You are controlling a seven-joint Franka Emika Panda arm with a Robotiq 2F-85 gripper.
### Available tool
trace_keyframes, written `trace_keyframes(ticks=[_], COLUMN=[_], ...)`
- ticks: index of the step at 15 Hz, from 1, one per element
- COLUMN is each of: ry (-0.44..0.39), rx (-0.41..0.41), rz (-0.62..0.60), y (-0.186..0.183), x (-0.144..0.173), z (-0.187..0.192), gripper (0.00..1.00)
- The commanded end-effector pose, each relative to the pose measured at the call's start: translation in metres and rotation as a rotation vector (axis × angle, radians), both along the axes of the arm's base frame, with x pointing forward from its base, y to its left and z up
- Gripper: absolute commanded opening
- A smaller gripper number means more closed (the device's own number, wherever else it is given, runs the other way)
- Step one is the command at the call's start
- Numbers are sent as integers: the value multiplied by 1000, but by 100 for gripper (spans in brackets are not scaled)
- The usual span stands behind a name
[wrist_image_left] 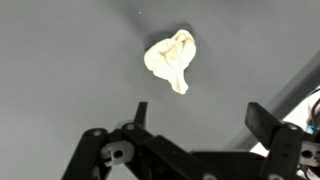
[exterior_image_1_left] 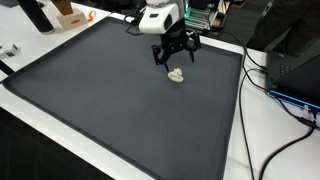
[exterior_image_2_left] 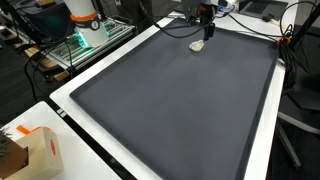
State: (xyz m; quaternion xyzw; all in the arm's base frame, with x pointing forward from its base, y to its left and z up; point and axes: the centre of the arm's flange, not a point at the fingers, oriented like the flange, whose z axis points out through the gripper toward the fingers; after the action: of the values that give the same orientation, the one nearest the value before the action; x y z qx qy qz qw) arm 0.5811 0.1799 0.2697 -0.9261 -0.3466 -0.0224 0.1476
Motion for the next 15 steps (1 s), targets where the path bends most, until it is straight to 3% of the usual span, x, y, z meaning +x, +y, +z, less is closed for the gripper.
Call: trace_keyframes(ticks=[1,7,15], ry=[-10,46,188], rx=[174,372,449], rz=[-84,-329,-609], y=[-45,-94,-117], x=[-42,-65,-76], z=[3,-18,-44], gripper=[100,100,100])
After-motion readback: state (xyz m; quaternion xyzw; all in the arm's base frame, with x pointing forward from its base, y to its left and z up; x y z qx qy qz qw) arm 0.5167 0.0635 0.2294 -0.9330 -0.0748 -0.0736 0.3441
